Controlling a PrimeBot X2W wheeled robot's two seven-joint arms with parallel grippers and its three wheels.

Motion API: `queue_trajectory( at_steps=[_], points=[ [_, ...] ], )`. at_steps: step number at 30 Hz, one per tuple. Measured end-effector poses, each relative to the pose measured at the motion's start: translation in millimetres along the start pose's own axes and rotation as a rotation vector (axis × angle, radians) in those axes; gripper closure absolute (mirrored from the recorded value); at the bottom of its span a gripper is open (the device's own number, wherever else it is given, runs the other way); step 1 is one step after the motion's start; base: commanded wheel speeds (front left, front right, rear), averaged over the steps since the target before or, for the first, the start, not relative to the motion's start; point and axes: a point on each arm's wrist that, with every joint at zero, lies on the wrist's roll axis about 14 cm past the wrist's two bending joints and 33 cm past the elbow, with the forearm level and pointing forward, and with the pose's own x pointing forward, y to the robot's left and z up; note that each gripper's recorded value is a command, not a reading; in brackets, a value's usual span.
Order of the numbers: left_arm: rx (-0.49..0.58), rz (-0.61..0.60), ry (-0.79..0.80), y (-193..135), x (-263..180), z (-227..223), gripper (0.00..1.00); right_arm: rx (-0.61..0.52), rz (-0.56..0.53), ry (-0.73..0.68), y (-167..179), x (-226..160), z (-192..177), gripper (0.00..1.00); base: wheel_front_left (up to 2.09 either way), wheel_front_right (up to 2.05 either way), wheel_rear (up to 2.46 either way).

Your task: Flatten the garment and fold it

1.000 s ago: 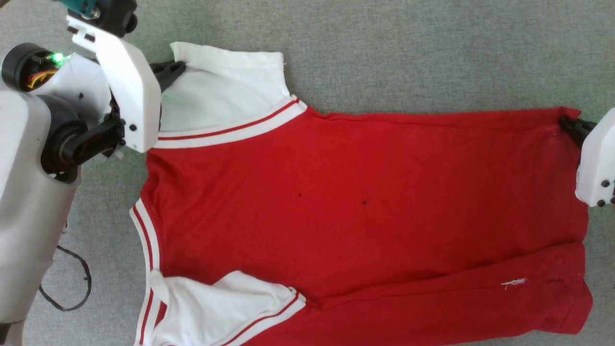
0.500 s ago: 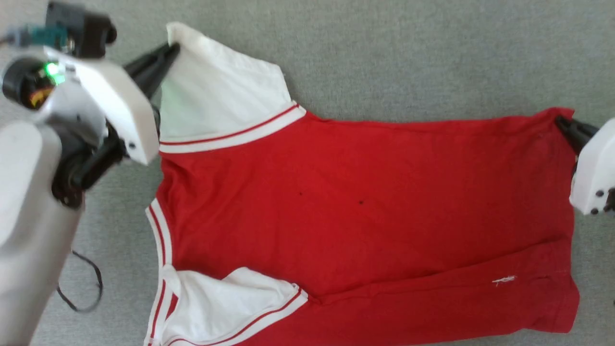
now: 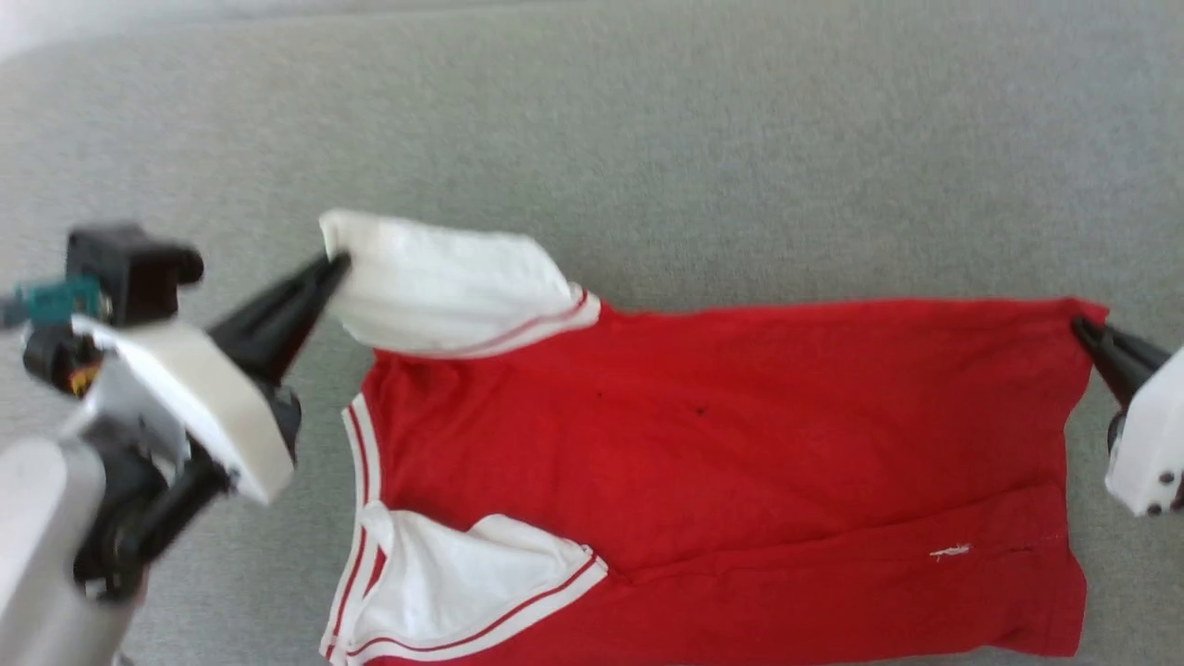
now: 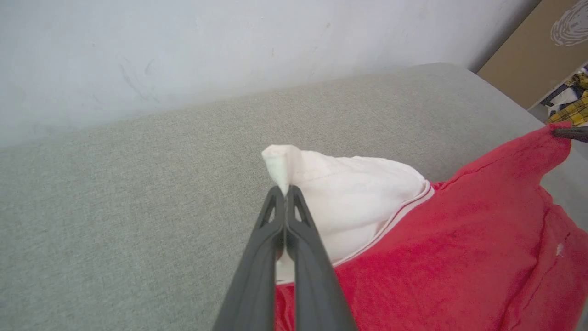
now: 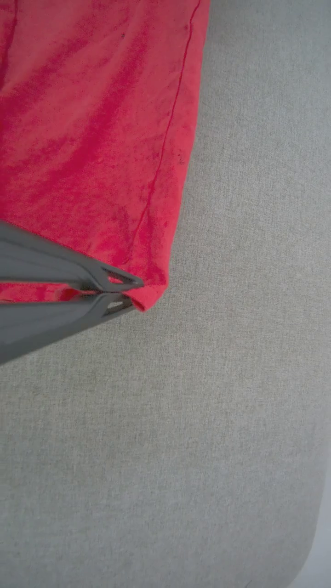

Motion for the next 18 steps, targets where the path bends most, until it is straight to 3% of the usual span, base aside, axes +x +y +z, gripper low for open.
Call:
queue_trajectory(
  at_steps=[11, 18],
  points=[
    [-0.115, 0.023, 0.054, -24.0, -62.0, -21.7, 1.00, 0.078, 0.027, -0.021, 8.7, -34.2, -17.0, 1.00, 0.00, 0.00, 0.00],
    [-0.227, 0.062, 0.149, -32.7, -99.0, -56.3, 1.00, 0.140, 0.022, 0.059, 5.6, -56.9, -48.9, 1.00, 0.00, 0.00, 0.00]
  ],
)
